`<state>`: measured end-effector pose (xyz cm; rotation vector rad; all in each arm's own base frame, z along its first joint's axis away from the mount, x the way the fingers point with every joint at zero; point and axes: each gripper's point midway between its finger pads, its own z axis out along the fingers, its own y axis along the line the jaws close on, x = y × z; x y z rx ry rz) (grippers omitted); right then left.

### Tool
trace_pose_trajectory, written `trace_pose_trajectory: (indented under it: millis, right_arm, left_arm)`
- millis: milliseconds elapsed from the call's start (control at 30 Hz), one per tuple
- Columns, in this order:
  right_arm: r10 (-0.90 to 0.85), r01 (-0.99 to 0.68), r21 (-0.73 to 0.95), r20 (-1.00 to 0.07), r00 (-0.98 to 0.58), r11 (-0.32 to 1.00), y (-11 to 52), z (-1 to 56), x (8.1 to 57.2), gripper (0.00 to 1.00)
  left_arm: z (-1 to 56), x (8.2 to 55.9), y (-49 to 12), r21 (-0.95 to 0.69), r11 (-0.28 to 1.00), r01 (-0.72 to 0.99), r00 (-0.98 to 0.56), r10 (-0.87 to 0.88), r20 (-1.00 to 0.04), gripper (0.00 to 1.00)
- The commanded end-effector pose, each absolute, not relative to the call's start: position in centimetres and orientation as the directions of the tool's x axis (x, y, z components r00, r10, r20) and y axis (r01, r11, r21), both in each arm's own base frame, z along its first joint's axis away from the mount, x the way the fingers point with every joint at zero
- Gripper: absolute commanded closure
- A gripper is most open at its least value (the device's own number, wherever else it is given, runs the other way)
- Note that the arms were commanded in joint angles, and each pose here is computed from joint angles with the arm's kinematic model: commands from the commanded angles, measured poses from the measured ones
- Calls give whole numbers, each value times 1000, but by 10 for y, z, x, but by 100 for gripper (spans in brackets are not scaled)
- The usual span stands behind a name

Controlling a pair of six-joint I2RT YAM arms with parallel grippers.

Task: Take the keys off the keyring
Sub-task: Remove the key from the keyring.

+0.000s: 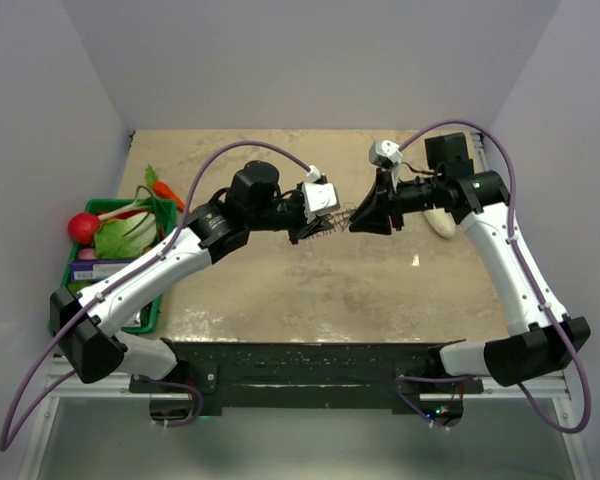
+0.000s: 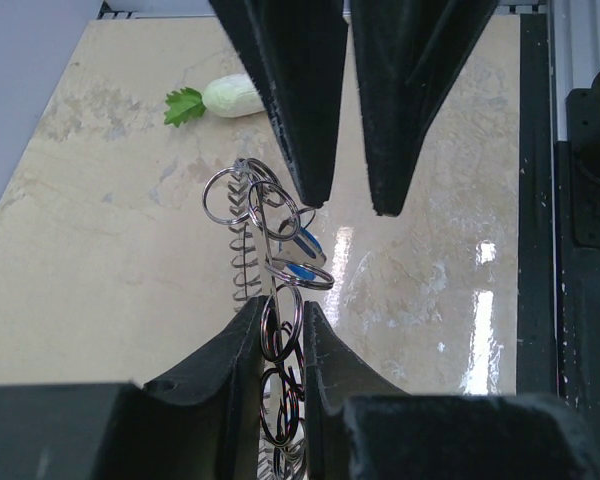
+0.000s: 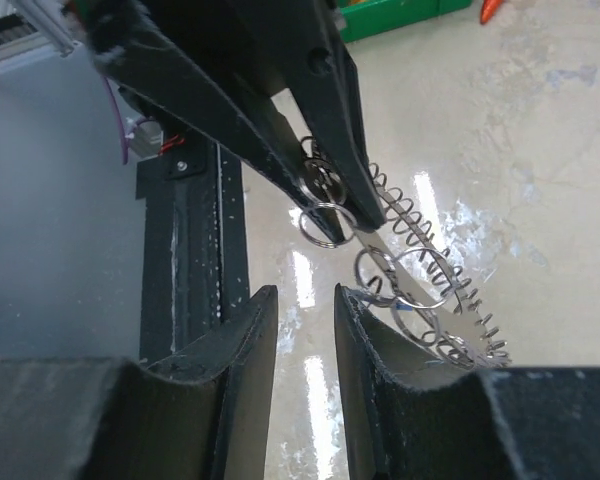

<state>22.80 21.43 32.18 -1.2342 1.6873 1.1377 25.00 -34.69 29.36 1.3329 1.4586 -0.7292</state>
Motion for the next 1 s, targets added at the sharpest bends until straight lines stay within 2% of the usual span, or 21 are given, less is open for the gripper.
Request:
trace_pose_trajectory:
  millis: [0, 267, 533, 967]
  right_arm:
    - [-254, -960, 265, -926, -279, 88, 212, 331, 225, 68]
    - [-231, -941, 333, -912, -338, 63, 207, 329, 231, 65]
    - [-210, -942, 334, -919, -334, 37, 209, 337, 233, 63]
    - [-228, -944, 310, -916, -329, 116, 207, 327, 247, 63]
  left_arm:
    - [331, 246, -348, 219, 209, 953, 159, 272, -949, 100]
    - [332, 244, -347, 214, 199, 956, 157, 266, -951, 100]
    - [331, 242, -349, 207, 189, 960, 153, 263, -953, 100]
    - [328, 242, -351, 192, 178, 965, 141, 264, -954, 100]
